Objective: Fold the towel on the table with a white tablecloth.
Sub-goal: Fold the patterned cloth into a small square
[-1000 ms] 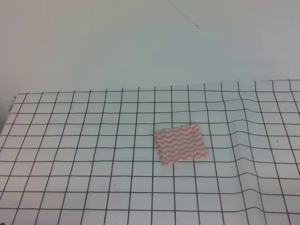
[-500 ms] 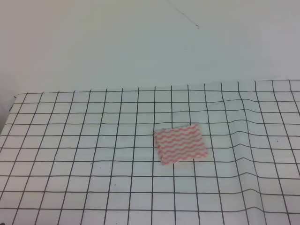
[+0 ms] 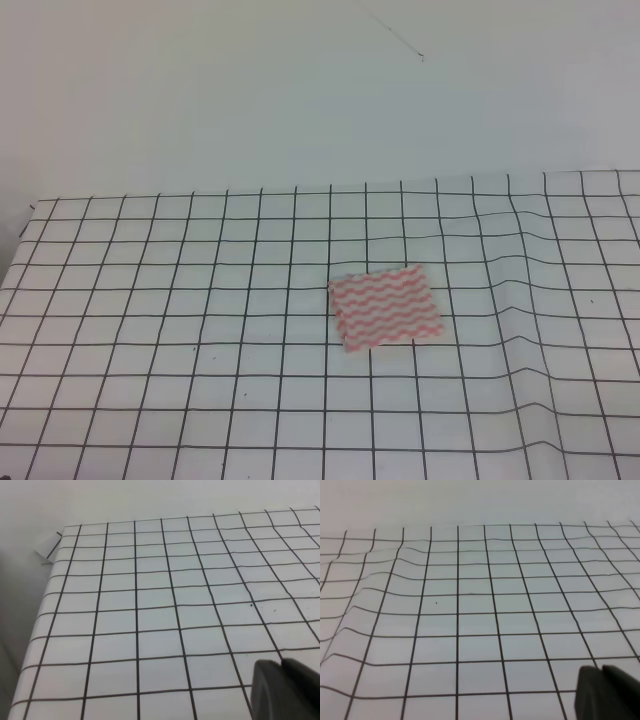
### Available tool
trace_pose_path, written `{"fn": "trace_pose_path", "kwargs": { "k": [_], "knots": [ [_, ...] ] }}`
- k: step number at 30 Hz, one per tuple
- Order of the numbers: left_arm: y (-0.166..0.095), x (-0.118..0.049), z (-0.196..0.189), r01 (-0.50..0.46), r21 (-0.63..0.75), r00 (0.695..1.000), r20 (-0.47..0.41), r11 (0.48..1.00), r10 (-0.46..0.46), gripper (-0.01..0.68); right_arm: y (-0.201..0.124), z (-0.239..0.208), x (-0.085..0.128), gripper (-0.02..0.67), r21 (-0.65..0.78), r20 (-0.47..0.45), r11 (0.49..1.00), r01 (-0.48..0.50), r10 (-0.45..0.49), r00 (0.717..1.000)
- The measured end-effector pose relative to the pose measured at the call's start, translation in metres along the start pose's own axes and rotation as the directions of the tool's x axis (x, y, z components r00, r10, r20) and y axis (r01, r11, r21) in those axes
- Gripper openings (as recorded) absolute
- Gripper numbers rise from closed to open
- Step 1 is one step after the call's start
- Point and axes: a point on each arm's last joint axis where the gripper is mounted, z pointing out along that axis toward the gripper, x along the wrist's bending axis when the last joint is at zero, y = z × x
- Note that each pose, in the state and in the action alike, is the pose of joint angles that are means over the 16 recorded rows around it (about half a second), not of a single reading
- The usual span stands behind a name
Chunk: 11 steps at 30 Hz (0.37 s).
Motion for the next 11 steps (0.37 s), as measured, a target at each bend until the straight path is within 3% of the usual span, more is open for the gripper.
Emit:
{"fn": "trace_pose_path", "kwargs": {
  "k": [11],
  "knots": [
    [0.0001,0.0,0.0,0.0,-0.001,1.0,0.0,1.0,0.0,-0.002,0.0,0.0,0.0,-0.003,0.0,0.0,1.0,0.003,-0.003,1.0]
  ]
}}
